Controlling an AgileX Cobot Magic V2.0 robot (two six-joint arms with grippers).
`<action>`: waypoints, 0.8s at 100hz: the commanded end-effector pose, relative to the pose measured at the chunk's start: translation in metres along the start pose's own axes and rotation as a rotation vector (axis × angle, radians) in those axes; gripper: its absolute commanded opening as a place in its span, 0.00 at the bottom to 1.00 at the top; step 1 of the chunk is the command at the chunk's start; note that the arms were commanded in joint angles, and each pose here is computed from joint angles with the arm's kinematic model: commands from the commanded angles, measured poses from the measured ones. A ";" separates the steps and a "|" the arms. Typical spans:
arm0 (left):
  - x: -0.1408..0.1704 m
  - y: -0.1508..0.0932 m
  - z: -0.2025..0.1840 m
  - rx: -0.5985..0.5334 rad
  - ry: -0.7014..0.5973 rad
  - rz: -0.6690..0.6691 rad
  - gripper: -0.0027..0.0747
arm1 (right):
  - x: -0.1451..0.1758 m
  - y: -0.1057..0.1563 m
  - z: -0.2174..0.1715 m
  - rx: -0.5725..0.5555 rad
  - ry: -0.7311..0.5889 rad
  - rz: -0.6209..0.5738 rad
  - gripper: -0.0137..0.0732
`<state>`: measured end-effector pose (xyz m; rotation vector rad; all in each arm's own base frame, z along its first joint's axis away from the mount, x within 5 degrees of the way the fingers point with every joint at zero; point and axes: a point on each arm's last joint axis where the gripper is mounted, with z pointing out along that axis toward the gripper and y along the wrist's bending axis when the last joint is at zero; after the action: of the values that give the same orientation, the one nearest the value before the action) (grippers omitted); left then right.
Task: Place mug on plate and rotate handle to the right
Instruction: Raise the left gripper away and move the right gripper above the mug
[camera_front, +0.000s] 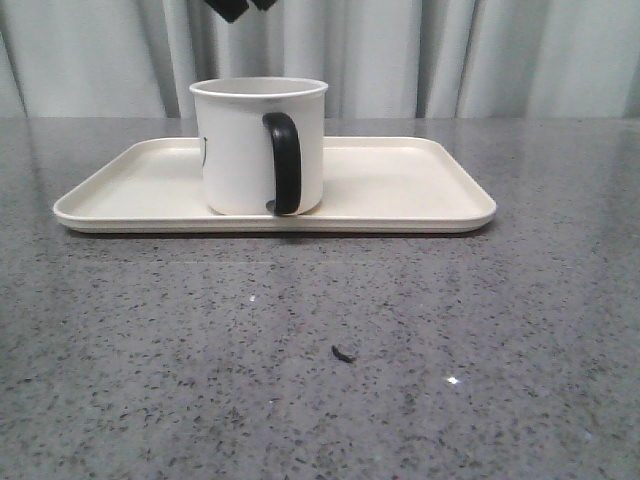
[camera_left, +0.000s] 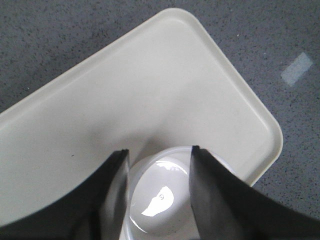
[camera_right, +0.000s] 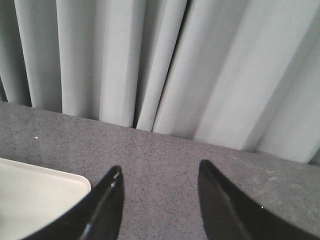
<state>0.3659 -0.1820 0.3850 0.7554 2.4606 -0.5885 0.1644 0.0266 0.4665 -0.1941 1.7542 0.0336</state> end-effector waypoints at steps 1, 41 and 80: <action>-0.002 -0.024 -0.053 0.010 -0.109 0.039 0.40 | -0.016 -0.002 -0.007 0.015 -0.107 -0.024 0.57; 0.027 -0.042 -0.169 -0.339 -0.299 0.128 0.22 | -0.017 -0.002 -0.007 0.015 -0.111 -0.024 0.57; 0.088 -0.064 -0.277 -0.630 -0.512 0.105 0.01 | -0.040 -0.003 -0.010 0.016 -0.184 -0.021 0.57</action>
<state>0.1996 -0.0646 0.5530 0.4637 2.0127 0.0270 0.1638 0.0266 0.4816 -0.1878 1.7083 0.0369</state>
